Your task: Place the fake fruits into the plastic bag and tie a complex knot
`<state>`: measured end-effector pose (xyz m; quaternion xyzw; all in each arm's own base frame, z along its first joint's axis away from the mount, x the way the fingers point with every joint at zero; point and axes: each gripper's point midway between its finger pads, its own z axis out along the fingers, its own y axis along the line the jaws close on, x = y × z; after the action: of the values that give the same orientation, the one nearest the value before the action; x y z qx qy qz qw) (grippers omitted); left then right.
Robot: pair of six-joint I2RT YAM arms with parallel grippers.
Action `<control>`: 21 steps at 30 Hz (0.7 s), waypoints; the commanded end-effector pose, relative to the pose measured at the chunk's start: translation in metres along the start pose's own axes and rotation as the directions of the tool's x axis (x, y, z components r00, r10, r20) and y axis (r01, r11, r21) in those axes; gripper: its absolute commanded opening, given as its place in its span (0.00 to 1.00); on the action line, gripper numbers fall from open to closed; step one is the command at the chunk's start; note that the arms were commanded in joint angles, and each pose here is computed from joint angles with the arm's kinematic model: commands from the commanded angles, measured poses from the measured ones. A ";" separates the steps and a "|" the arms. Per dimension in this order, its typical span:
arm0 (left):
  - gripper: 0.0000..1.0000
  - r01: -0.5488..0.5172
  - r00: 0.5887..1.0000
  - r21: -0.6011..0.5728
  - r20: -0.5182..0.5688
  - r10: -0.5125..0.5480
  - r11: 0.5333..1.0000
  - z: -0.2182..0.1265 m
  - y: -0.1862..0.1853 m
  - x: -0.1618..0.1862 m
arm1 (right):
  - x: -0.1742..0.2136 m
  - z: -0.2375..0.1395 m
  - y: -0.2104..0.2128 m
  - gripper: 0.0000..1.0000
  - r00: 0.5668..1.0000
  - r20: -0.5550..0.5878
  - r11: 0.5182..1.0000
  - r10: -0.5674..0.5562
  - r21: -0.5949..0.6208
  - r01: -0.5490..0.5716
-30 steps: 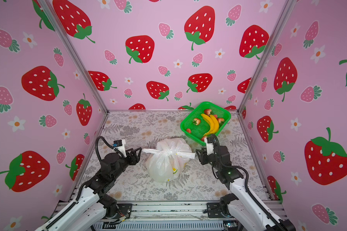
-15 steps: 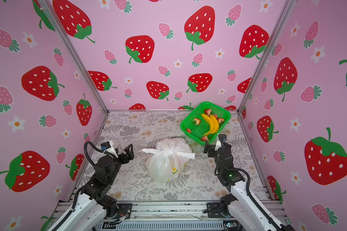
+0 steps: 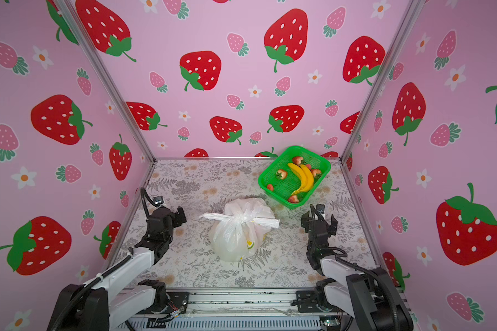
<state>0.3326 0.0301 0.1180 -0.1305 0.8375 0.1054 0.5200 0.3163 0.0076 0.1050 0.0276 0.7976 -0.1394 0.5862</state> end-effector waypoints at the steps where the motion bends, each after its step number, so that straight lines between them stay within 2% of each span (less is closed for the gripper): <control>1: 0.99 -0.019 0.998 0.086 0.069 0.013 0.996 0.014 -0.016 -0.021 | -0.040 0.008 0.007 1.00 0.992 0.125 0.999 0.030 -0.033 -0.026; 5: 0.99 -0.022 0.998 0.136 0.065 0.013 0.990 0.031 -0.027 -0.013 | -0.049 0.016 0.013 1.00 0.984 0.172 0.996 0.048 -0.081 -0.034; 7: 0.99 -0.038 0.998 0.136 0.047 0.032 0.990 0.036 -0.030 -0.013 | -0.051 0.023 0.017 1.00 0.984 0.174 0.994 0.040 -0.102 -0.023; 12: 0.99 -0.071 0.995 0.117 0.078 0.062 0.991 0.041 -0.028 -0.019 | -0.056 0.033 0.020 1.00 0.979 0.202 0.992 -0.005 -0.121 0.030; 17: 0.99 -0.060 0.994 0.117 0.097 0.049 0.991 0.057 -0.027 -0.007 | -0.041 0.043 0.012 1.00 0.974 0.220 0.992 0.051 -0.127 -0.023; 19: 0.99 -0.081 0.993 0.136 0.095 0.069 0.987 0.067 -0.034 -0.005 | -0.035 0.051 0.014 1.00 0.985 0.167 0.992 0.036 -0.128 -0.014; 20: 0.99 -0.069 0.997 0.151 0.051 0.062 0.986 0.067 -0.033 -0.001 | -0.035 0.056 0.016 1.00 0.988 0.153 0.991 0.034 -0.130 -0.014; 21: 0.99 -0.053 0.998 0.152 0.048 0.046 0.987 0.069 -0.030 0.000 | -0.037 0.055 0.015 1.00 0.984 0.170 0.991 0.045 -0.135 -0.022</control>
<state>0.3827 0.0234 0.0627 -0.0680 0.8550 0.0742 0.5088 0.3706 0.0093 0.1004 -0.0156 0.7755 -0.0962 0.6237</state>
